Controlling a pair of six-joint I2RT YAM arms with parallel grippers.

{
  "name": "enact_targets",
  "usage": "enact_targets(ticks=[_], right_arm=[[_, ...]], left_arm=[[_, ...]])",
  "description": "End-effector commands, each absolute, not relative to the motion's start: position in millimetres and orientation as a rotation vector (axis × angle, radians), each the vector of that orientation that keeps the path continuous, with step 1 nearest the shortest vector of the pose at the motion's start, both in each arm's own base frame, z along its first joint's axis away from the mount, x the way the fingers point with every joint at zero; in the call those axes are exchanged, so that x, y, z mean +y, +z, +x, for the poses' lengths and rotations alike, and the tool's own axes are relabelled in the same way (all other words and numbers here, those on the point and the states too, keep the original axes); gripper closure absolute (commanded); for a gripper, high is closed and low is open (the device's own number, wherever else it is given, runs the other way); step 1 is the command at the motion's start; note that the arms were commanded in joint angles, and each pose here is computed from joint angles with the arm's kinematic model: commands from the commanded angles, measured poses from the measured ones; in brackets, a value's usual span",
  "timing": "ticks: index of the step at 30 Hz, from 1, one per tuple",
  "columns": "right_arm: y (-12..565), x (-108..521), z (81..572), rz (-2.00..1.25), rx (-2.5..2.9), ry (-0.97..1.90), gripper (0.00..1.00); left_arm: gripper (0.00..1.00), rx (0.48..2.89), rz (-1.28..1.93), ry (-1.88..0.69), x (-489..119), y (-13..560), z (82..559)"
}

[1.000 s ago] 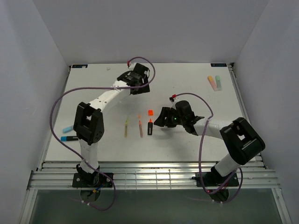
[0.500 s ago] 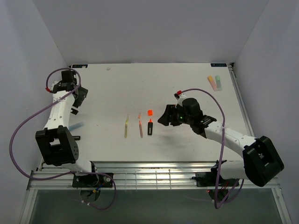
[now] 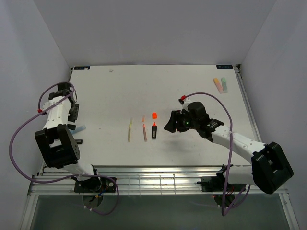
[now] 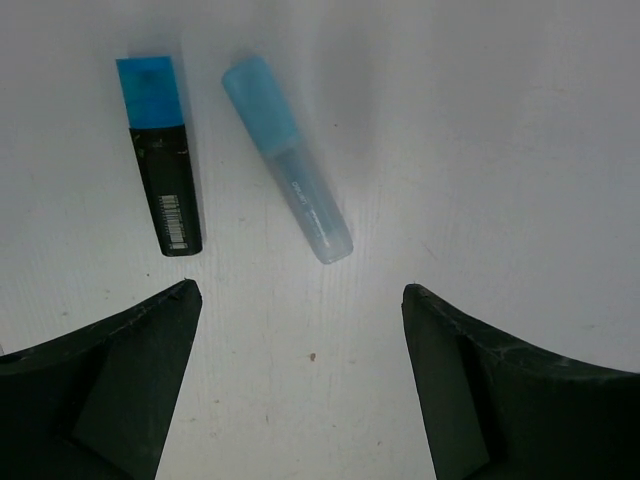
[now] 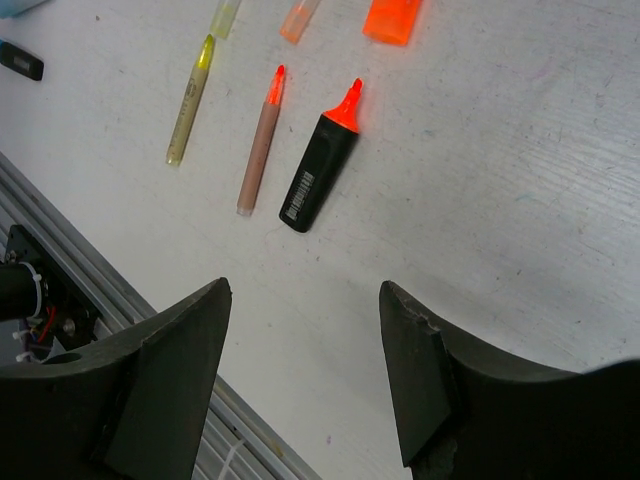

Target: Open the pen caps

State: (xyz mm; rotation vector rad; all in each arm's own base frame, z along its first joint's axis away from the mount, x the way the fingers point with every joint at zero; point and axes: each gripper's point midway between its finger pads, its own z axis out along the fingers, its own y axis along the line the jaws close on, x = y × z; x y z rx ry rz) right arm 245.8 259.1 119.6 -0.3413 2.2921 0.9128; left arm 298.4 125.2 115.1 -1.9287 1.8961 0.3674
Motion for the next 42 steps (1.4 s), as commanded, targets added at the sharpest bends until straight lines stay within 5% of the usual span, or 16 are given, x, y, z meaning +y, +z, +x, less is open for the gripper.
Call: enact_targets(ticks=[1,42], right_arm=[[127,258,248,-0.376,2.268,0.907,0.33],[121,263,258,-0.370,2.268,0.928,0.33]], left_arm=[[0.08,1.820,-2.004,0.411,134,103,289],[0.13,1.916,-2.117,0.475,157,7,310]])
